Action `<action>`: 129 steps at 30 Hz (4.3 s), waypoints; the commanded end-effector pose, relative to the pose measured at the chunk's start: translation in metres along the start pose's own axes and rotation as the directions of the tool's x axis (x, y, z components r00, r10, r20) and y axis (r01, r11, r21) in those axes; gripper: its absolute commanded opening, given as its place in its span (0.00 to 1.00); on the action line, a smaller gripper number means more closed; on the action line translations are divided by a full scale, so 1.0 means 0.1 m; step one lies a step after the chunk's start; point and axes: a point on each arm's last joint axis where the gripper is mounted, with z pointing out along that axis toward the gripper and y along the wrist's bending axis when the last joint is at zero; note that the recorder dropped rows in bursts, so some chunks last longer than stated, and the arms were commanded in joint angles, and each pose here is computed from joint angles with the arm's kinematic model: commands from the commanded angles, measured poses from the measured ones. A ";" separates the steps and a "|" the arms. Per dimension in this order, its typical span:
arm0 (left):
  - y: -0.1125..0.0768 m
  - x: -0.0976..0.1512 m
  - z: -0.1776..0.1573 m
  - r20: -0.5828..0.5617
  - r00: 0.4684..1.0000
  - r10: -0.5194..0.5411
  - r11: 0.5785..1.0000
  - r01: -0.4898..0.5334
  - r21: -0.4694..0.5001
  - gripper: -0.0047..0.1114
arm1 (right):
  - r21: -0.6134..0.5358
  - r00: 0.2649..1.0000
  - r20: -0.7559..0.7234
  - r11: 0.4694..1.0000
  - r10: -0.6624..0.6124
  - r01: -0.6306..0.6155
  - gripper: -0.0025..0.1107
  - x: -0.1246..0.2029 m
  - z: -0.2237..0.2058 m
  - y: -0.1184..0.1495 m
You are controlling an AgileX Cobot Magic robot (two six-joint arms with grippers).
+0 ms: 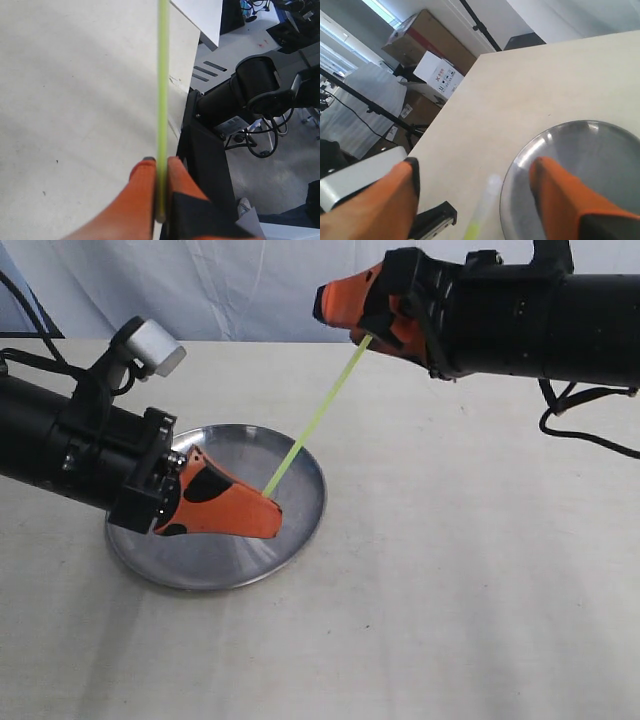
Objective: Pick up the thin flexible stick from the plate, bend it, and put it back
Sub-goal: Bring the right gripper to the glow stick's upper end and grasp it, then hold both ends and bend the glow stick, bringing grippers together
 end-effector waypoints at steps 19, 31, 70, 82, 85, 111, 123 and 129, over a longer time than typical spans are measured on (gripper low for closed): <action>-0.05 -0.03 0.00 0.029 1.000 0.003 1.000 -0.004 0.019 0.04 | -0.049 0.996 -0.048 0.996 -0.071 0.068 0.02 0.04 0.13 -0.05; -0.09 -0.23 -0.05 0.080 0.992 0.093 0.996 -0.094 0.010 0.04 | -0.021 0.992 -0.066 0.994 -0.105 0.104 0.01 0.06 0.13 -0.08; -0.10 -0.37 -0.07 0.223 0.953 0.204 0.979 -0.204 -0.022 0.04 | -0.049 0.961 -0.170 0.976 -0.216 0.211 0.01 0.36 0.41 0.05; 0.01 -0.40 -0.08 0.232 0.952 0.200 0.975 -0.171 -0.140 0.04 | -0.053 0.961 -0.171 0.976 -0.216 0.210 0.01 0.36 0.41 0.06; 0.05 -0.41 -0.09 0.235 0.952 0.195 0.971 -0.153 -0.185 0.04 | -0.057 0.961 -0.171 0.976 -0.216 0.210 0.01 0.37 0.41 0.06; -0.05 -0.27 -0.05 0.106 0.987 0.121 0.992 -0.117 -0.038 0.04 | 0.088 0.974 -0.124 0.976 -0.188 0.200 0.01 0.30 0.41 -0.06; -0.04 -0.21 -0.05 0.049 0.999 0.012 0.999 -0.010 -0.040 0.14 | 0.068 0.967 -0.121 0.970 -0.224 0.233 0.01 0.28 0.41 -0.04; -0.03 -0.21 -0.05 0.052 0.997 -0.054 0.997 0.057 -0.043 0.47 | -0.020 0.965 -0.102 0.970 -0.241 0.240 0.01 0.21 0.43 0.09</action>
